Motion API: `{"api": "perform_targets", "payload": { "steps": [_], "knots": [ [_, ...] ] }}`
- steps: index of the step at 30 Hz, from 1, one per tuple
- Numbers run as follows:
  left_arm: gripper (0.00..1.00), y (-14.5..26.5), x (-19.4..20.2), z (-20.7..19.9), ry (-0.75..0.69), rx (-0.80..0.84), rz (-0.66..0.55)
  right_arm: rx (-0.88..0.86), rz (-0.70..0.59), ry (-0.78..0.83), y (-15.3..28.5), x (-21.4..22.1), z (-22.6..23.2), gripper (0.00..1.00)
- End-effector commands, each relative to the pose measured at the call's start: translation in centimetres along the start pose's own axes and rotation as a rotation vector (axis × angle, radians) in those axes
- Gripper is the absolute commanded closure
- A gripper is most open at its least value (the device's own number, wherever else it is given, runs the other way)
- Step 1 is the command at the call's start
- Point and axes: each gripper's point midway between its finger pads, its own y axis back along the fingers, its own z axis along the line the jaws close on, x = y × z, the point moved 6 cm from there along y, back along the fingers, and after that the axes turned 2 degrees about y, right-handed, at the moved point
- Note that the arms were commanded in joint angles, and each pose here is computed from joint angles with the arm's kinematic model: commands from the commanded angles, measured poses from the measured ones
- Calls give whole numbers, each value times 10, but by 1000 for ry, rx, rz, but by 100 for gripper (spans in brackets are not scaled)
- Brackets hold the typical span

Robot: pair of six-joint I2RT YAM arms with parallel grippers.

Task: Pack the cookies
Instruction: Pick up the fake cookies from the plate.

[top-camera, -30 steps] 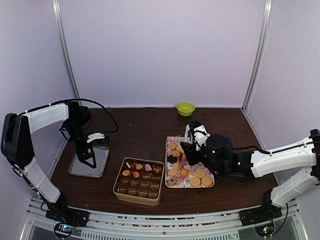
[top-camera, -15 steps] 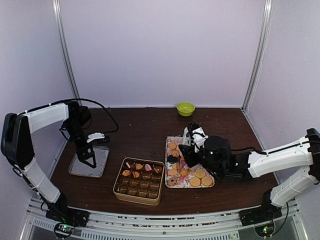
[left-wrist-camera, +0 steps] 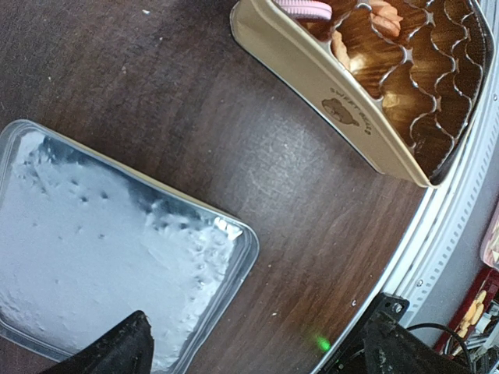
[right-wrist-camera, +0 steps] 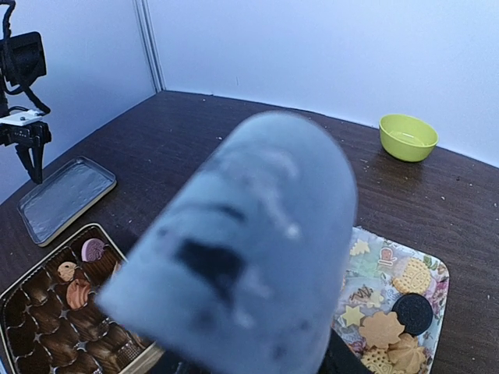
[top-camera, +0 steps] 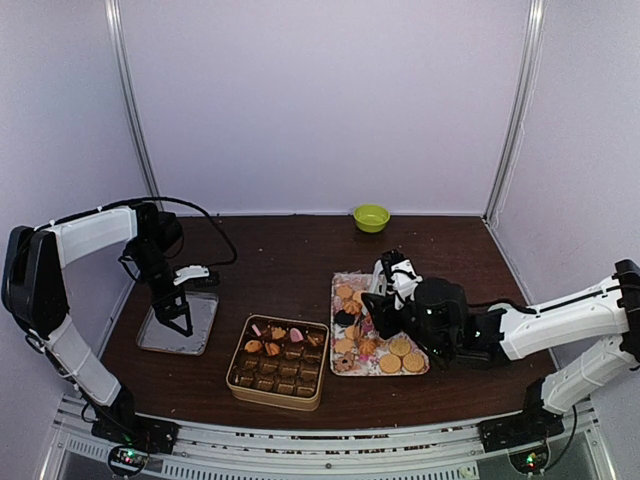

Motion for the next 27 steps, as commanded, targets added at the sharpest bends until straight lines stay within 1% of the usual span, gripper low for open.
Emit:
{"api": "perform_targets", "payload": {
  "steps": [1, 6, 14, 22, 27],
  "knots": [
    [3, 6, -2, 0, 6, 3, -14, 16, 30, 25, 6, 7, -5, 59],
    [3, 7, -2, 0, 5, 1, -12, 5, 46, 48, 8, 11, 0, 58],
    [3, 7, -2, -1, 7, 5, -15, 36, 41, 106, 15, 4, 3, 58],
    [3, 7, -2, -1, 8, 5, -14, 25, 53, 154, 21, 3, 10, 58],
    [3, 7, -1, -2, 9, 5, -15, 15, 48, 149, 22, 3, 14, 58]
  ]
}}
